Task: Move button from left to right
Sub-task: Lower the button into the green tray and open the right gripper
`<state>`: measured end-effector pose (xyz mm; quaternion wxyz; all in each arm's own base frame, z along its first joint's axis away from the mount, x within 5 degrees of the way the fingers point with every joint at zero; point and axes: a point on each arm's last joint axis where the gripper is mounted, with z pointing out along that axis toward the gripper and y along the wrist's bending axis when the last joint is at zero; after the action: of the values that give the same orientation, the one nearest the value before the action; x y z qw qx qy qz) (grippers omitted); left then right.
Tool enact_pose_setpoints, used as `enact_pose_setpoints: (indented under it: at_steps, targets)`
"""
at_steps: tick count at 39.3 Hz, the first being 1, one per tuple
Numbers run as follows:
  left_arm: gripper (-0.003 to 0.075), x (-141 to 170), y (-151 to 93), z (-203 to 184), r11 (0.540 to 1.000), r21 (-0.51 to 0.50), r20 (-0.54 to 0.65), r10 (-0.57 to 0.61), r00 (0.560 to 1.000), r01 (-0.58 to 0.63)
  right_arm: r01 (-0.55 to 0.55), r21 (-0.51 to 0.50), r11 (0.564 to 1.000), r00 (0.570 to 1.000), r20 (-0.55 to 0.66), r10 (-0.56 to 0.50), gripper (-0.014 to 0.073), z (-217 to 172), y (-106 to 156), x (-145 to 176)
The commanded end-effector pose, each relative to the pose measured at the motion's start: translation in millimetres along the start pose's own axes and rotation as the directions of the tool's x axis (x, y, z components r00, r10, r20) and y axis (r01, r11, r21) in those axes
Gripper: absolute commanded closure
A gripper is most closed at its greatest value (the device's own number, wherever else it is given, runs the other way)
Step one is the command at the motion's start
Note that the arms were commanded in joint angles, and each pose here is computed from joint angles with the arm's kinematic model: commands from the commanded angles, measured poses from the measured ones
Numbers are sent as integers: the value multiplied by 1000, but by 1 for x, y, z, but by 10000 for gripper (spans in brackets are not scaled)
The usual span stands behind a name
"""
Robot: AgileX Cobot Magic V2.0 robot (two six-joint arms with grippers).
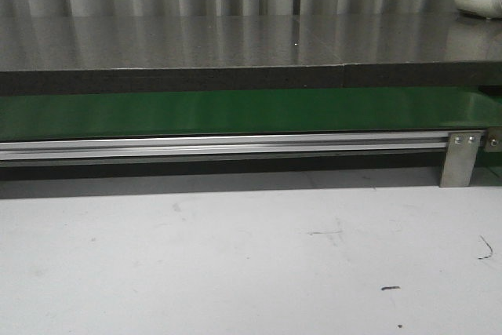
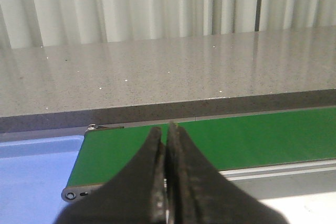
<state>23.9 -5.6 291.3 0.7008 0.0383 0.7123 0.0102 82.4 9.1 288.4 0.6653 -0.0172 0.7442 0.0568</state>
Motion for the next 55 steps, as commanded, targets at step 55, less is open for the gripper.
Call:
enact_pose_setpoints:
  at_steps: [55]
  targets:
    - [741, 69, 3, 27, 991, -59, 8, -121, 993, 121, 6, 1, 1000, 996, 85, -6, 662, -2, 0, -14]
